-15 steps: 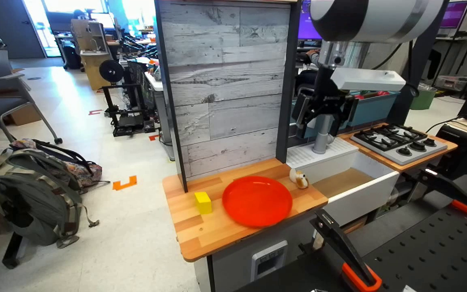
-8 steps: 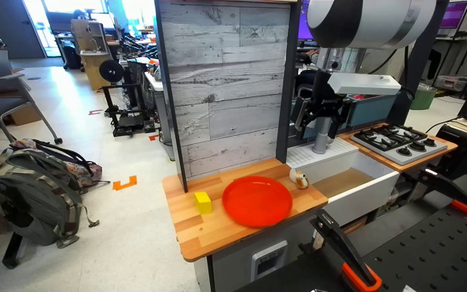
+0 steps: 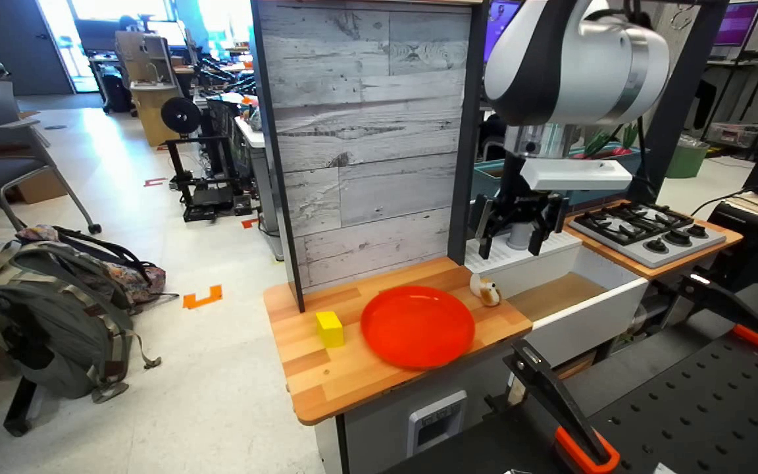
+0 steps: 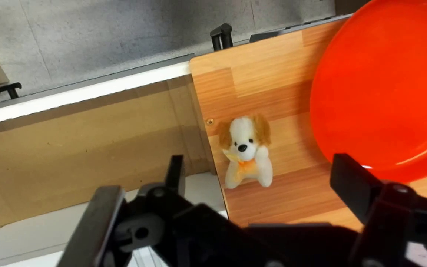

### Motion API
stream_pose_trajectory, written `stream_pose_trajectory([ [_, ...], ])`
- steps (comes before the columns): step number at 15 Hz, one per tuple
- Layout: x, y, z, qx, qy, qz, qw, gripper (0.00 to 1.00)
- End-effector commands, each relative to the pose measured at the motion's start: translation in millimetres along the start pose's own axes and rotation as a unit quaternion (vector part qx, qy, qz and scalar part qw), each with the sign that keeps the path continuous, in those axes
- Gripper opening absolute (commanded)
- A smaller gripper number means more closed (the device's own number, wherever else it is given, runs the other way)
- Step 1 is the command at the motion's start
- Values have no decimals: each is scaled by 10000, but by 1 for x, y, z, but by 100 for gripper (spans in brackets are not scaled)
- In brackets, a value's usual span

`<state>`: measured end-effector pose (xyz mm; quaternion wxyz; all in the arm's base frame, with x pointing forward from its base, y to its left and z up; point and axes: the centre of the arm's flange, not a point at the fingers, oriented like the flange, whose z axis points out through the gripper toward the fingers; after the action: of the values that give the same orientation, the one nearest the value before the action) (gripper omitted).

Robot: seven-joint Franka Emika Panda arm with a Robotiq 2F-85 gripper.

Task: Pick the stuffed animal and put it on the plate

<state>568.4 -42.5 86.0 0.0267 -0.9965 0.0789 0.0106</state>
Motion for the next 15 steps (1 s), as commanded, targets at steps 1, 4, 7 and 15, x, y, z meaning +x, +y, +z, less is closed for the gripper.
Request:
stream_pose_trajectory([
  [1, 24, 3, 28, -13, -199, 103, 9997, 100],
  [4, 30, 3, 46, -36, -327, 160, 9993, 100],
  [7, 36, 4, 59, 21, -418, 222, 9989, 100],
  [15, 46, 3, 81, -54, -470, 242, 9986, 58],
])
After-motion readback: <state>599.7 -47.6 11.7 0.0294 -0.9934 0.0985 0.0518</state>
